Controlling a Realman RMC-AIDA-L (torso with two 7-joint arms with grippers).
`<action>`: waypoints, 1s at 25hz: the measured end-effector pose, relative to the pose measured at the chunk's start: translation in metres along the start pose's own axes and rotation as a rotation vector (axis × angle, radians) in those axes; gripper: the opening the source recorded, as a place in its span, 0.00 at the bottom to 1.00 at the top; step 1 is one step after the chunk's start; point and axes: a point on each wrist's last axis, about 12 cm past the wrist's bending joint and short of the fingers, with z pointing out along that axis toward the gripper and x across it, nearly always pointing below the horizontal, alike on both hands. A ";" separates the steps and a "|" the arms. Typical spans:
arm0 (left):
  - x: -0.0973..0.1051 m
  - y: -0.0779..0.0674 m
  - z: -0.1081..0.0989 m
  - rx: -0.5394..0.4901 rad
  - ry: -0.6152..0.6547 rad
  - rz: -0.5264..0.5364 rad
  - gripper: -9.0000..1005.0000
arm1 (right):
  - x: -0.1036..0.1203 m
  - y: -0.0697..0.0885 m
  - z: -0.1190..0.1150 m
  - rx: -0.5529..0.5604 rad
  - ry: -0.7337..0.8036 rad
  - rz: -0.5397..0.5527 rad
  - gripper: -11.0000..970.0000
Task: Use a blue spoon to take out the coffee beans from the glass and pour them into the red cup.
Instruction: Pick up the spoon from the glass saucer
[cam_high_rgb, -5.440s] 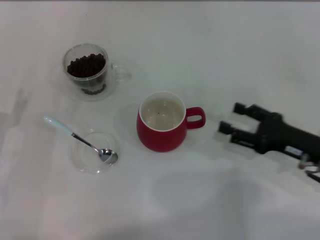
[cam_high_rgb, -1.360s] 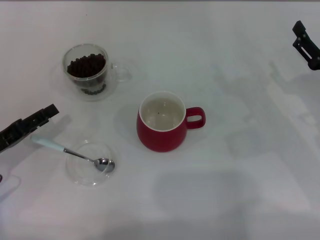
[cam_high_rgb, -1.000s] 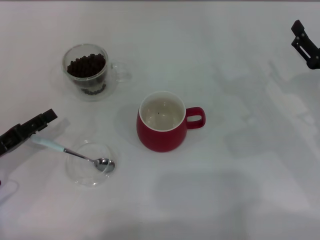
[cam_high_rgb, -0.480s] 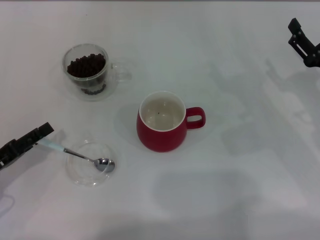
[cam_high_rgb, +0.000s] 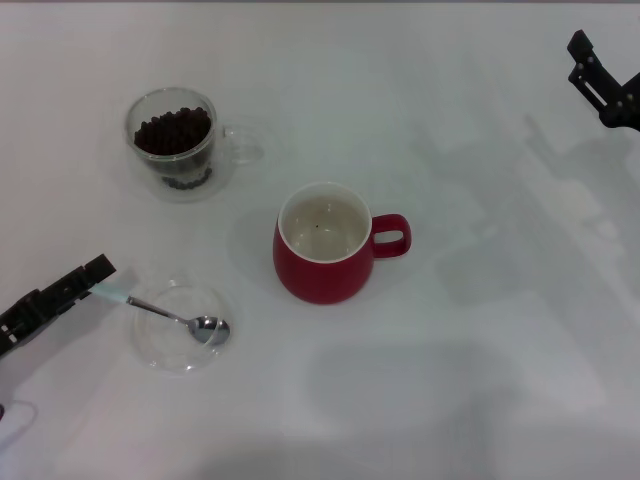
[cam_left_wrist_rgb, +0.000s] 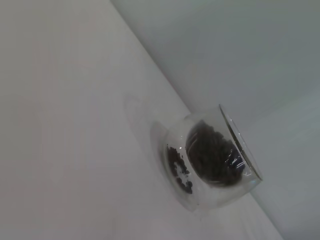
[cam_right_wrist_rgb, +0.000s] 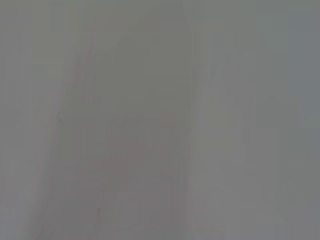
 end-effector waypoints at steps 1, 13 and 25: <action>0.001 0.000 0.001 0.001 -0.004 -0.001 0.70 | 0.000 0.000 0.000 0.000 0.000 0.000 0.90; 0.004 -0.003 -0.008 0.033 -0.061 -0.020 0.48 | 0.000 0.000 0.005 -0.001 0.003 0.000 0.90; 0.001 -0.004 -0.006 0.040 -0.066 -0.022 0.13 | 0.000 0.000 0.007 -0.003 0.008 -0.001 0.90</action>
